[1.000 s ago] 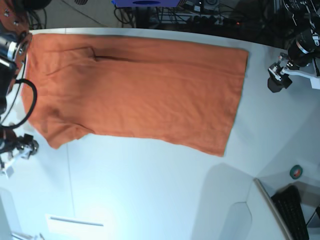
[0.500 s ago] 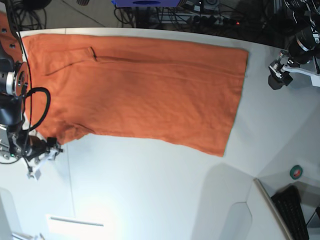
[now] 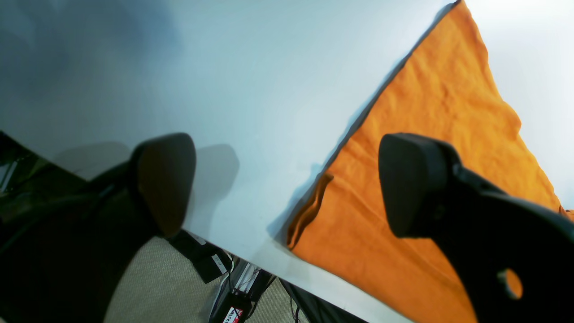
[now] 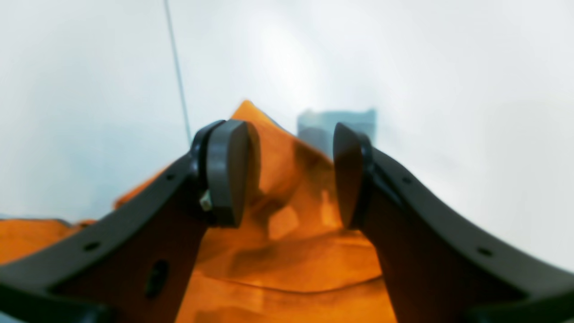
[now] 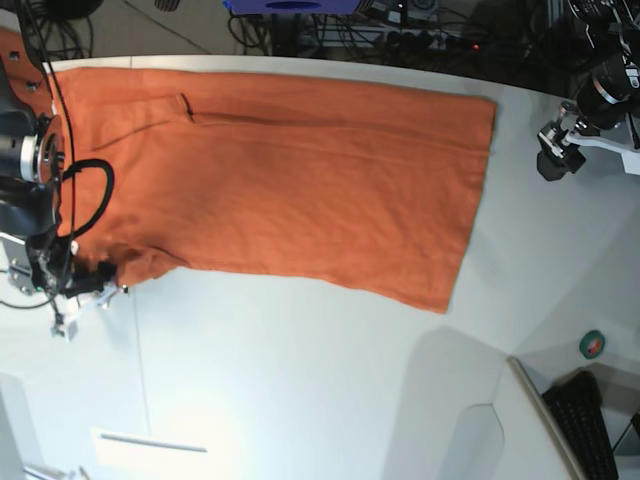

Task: Layout the t-shirt on the table in an organized manner, then fold the t-shirt properly
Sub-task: 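Move the left gripper to the other hem corner and grasp it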

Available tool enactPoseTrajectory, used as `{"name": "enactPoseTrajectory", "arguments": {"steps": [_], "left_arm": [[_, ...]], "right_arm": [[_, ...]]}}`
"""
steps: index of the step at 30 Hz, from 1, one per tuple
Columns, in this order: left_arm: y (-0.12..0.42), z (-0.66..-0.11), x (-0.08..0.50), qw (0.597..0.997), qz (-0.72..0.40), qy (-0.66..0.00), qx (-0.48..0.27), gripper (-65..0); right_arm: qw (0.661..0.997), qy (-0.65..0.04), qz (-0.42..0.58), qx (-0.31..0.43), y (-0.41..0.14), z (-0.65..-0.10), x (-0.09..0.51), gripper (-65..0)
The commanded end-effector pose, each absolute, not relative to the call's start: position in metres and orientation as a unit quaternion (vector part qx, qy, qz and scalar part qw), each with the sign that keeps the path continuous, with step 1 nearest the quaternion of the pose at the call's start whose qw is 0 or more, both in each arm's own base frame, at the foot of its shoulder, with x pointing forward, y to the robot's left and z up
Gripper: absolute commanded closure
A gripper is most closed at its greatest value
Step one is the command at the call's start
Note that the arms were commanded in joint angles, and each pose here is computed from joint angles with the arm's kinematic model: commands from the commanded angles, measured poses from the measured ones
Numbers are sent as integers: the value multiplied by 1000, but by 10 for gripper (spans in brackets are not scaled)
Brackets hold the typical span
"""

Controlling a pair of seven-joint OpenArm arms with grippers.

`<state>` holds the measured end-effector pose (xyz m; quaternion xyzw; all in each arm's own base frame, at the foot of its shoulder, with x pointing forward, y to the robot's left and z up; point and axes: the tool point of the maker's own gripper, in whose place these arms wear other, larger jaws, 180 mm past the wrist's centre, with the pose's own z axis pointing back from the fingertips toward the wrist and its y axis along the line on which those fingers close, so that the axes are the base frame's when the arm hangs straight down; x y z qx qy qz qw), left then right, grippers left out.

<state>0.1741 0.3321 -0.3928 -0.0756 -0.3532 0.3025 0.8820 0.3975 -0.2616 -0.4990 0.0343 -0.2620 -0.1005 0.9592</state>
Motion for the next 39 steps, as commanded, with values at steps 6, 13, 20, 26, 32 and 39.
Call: {"name": "enactPoseTrajectory", "arguments": {"steps": [6, 13, 20, 26, 32, 39], "left_arm": [[339, -382, 180, 878, 294, -370, -69, -614], [347, -374, 206, 872, 288, -390, -74, -614], [338, -375, 306, 897, 277, -317, -135, -614], [283, -408, 368, 930, 236, -231, -161, -614], [279, -445, 399, 953, 200, -218, -74, -614], [267, -458, 417, 967, 128, -219, -9, -614]], "right_arm": [[953, -282, -102, 30, -269, -486, 411, -291], [952, -287, -98, 36, -258, -491, 410, 0], [952, -286, -98, 37, -258, -491, 410, 0], [953, -286, -98, 37, -258, -491, 409, 0], [955, -279, -98, 35, -262, -492, 407, 0], [952, -288, -94, 34, -262, -485, 413, 0]]}}
